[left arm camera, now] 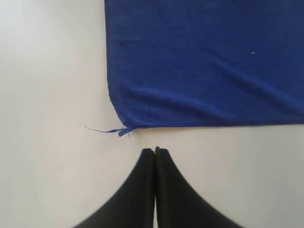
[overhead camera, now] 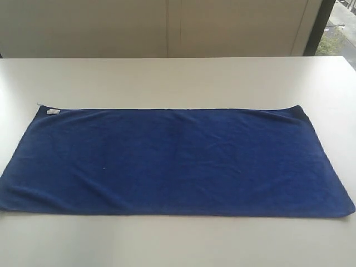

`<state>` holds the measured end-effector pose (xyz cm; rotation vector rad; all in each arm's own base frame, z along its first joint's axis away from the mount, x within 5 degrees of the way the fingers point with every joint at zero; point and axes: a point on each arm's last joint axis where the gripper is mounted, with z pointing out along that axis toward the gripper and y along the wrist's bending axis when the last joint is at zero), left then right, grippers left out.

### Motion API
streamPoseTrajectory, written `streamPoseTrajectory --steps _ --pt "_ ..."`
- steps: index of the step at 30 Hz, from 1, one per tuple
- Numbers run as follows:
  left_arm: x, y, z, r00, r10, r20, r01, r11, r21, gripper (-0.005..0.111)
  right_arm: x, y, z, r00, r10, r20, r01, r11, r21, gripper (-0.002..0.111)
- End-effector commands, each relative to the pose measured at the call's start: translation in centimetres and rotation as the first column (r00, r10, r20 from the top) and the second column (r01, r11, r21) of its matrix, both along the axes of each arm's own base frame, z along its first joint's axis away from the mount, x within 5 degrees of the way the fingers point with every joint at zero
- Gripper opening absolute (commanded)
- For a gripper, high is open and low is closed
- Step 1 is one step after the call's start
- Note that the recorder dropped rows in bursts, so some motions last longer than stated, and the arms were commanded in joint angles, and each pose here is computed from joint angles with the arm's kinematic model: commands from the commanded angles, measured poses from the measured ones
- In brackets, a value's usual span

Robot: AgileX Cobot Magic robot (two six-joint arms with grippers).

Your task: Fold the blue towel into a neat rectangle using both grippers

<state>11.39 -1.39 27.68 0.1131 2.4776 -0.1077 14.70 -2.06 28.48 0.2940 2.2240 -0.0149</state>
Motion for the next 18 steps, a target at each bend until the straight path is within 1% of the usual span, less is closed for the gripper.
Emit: streamPoseTrajectory --steps 1,10,14,18 --pt "-0.2 0.0 -0.1 1.0 0.007 -0.004 -0.007 1.0 -0.007 0.0 0.1 -0.1 -0.1 0.999 -0.002 0.039 0.002 1.0 -0.008 0.0" --pt "-0.2 0.0 -0.1 1.0 0.007 -0.004 -0.007 1.0 -0.007 0.0 -0.1 -0.1 -0.3 1.0 -0.002 0.018 0.002 1.0 -0.006 0.0" --pt "-0.2 0.0 -0.1 1.0 0.007 -0.004 -0.007 1.0 -0.007 0.0 -0.1 -0.1 -0.9 0.999 -0.003 -0.033 0.003 1.0 0.002 0.0" --pt "-0.2 0.0 -0.1 1.0 0.007 -0.004 -0.007 1.0 -0.007 0.0 1.0 -0.2 -2.7 0.991 -0.006 -0.133 0.01 1.0 0.027 0.0"
